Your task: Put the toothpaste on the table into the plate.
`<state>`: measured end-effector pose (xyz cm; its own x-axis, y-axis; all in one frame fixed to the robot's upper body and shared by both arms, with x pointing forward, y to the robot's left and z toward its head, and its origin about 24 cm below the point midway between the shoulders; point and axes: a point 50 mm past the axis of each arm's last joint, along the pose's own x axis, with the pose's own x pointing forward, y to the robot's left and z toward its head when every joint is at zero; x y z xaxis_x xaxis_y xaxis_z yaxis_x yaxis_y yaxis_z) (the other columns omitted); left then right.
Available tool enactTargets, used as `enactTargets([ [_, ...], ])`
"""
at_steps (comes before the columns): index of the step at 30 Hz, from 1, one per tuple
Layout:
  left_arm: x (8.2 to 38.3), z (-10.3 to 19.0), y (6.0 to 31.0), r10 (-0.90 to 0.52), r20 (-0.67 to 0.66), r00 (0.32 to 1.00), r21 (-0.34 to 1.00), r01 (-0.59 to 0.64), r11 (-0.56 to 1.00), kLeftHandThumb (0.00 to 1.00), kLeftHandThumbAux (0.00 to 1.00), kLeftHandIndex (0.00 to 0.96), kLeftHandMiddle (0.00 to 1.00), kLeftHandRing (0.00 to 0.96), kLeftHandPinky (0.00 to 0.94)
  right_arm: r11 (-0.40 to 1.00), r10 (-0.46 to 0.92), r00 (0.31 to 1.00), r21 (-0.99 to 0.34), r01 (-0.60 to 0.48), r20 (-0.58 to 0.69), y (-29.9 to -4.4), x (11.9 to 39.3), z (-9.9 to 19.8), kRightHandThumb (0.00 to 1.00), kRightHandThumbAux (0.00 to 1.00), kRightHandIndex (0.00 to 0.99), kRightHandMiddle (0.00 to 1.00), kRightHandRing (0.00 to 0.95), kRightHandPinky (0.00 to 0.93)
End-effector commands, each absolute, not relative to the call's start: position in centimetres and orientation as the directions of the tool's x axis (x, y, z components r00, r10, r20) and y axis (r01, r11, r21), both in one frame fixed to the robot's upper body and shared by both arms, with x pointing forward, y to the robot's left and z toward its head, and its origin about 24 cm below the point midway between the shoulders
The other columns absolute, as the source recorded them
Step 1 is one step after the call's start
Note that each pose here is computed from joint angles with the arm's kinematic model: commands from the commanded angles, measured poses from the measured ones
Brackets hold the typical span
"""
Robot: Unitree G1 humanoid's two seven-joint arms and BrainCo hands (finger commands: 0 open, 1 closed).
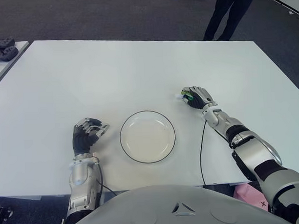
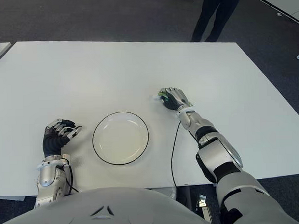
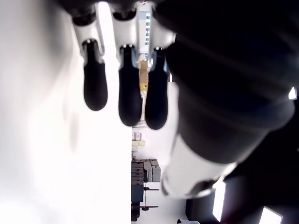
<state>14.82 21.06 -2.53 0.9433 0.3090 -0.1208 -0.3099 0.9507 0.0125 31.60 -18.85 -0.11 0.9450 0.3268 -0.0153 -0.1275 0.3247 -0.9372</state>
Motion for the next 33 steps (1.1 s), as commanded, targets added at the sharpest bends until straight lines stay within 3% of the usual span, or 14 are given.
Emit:
enactTargets([
  [1, 14.4, -3.6, 20.9, 0.321, -0.196, 0.927, 0.018, -0.323, 0.946, 0.008, 0.998, 0.556, 0.534, 0.544, 0.525, 0.361, 0.348, 0.935, -0.930, -0.065, 0.069, -18.8, 31.9, 1.1, 0.717, 0.714, 0.440, 0.869, 0.858, 0.837],
  [11, 14.5, -3.7, 20.6, 0.320, -0.199, 0.926, 0.013, -0.324, 0.946, 0.012, 0.998, 0.558, 0.533, 0.541, 0.529, 0.499, 0.433, 0.847, -0.864, 0.060, 0.309, -16.9, 31.6, 4.1, 0.720, 0.713, 0.440, 0.876, 0.870, 0.874],
  [24, 14.9, -4.0, 20.7, 0.301, -0.202, 0.932, 0.006, -0.306, 0.952, 0.042, 0.998, 0.570, 0.556, 0.568, 0.543, 0.611, 0.523, 0.718, -0.790, 0.059, 0.458, -14.1, 29.7, 6.5, 0.723, 0.713, 0.440, 0.888, 0.886, 0.889],
  [33, 15.1, -4.0, 20.3, 0.315, -0.190, 0.930, 0.015, -0.318, 0.948, 0.035, 0.998, 0.565, 0.546, 0.549, 0.527, 0.636, 0.625, 0.566, -0.771, 0.030, 0.537, -11.3, 27.9, 7.7, 0.726, 0.713, 0.440, 0.886, 0.886, 0.886],
])
